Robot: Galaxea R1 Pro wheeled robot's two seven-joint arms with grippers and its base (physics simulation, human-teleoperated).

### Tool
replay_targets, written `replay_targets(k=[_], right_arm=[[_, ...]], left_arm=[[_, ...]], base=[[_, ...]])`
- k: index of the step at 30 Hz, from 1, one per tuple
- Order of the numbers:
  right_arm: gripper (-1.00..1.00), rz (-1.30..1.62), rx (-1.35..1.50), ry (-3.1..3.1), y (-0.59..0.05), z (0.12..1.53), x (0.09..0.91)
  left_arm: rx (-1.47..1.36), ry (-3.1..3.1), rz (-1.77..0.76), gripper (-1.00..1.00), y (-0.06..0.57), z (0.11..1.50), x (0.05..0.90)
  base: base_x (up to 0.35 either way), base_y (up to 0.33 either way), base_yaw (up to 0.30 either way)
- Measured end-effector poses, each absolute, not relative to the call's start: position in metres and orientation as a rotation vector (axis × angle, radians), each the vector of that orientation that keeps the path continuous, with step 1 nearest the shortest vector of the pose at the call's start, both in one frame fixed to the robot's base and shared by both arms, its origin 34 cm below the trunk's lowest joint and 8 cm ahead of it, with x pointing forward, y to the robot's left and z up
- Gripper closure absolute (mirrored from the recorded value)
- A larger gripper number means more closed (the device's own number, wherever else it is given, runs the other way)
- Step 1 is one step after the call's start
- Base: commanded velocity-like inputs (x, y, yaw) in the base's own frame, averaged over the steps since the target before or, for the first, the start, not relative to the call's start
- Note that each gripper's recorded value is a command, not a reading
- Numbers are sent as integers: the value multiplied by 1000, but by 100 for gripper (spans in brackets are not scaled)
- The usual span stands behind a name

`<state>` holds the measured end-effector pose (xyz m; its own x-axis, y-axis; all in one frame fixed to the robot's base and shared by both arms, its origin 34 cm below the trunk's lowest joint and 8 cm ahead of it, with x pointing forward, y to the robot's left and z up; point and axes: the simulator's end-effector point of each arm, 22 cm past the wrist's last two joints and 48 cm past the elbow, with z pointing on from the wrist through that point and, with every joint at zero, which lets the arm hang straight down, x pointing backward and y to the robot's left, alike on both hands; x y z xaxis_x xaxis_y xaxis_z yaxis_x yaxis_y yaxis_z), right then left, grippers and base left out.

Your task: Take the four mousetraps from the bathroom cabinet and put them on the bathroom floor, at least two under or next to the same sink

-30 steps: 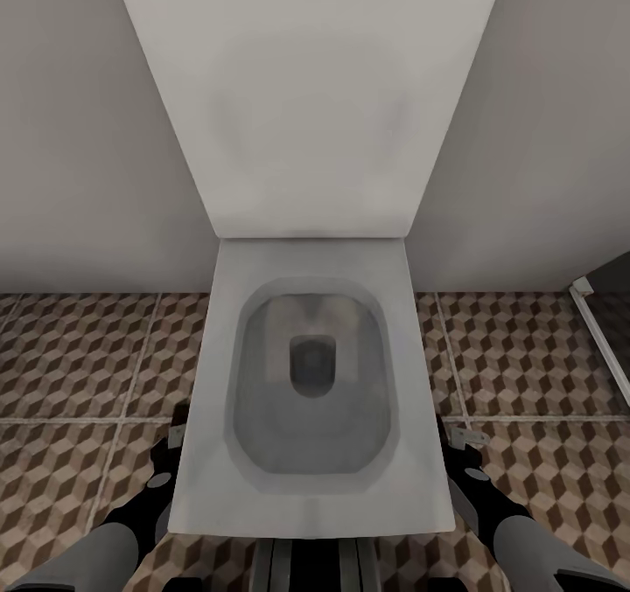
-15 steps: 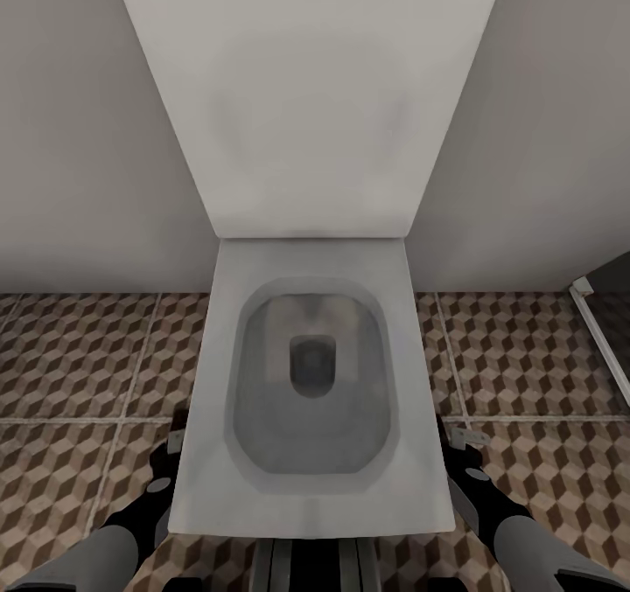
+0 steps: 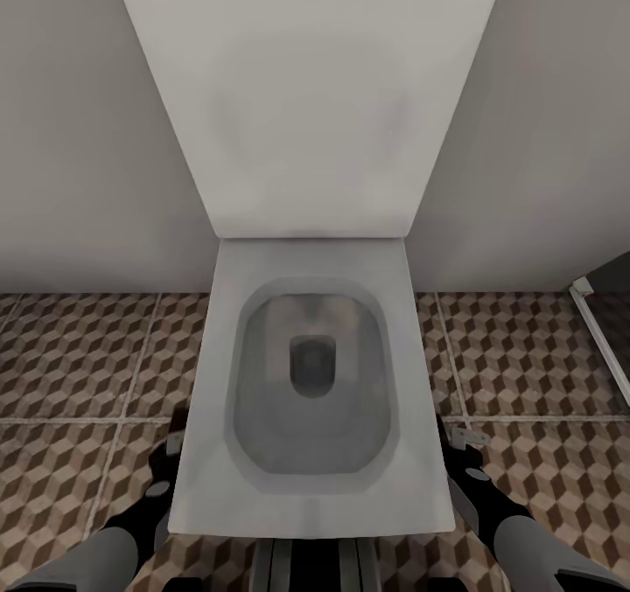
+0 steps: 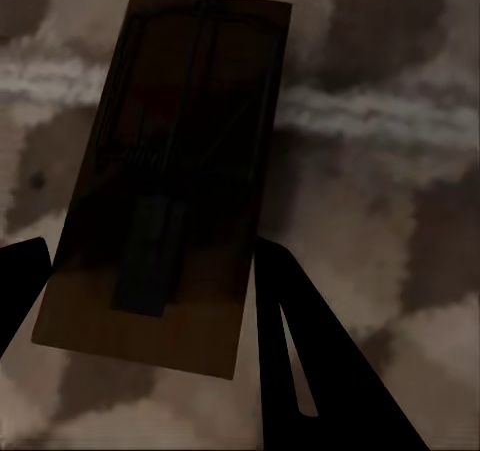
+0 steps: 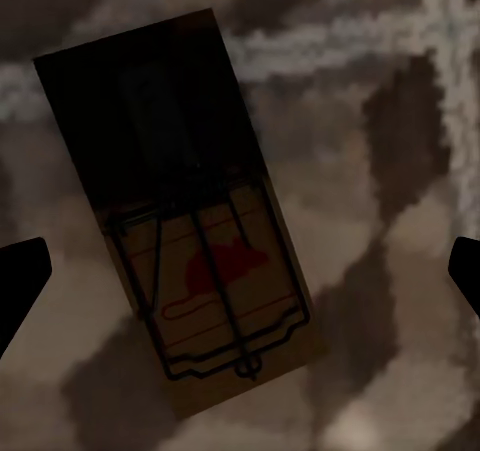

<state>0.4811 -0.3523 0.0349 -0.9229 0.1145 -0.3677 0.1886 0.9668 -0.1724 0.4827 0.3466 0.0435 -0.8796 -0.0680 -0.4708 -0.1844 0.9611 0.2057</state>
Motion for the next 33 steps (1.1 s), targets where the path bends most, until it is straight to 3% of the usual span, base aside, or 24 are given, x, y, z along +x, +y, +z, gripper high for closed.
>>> replay_targets(k=[2,3,33], right_arm=[[-100,-290,220,2755,-352,35,481],[-100,-290,220,2755,-352,35,481],[-100,-290,220,2755,-352,35,481]], left_arm=[[-179,2641,338,100,347,43,481],[-179,2642,339,-100,347,43,480],[-179,2644,343,-100,348,42,478]], base=[[0,0,0],[0,0,0],[0,0,0]])
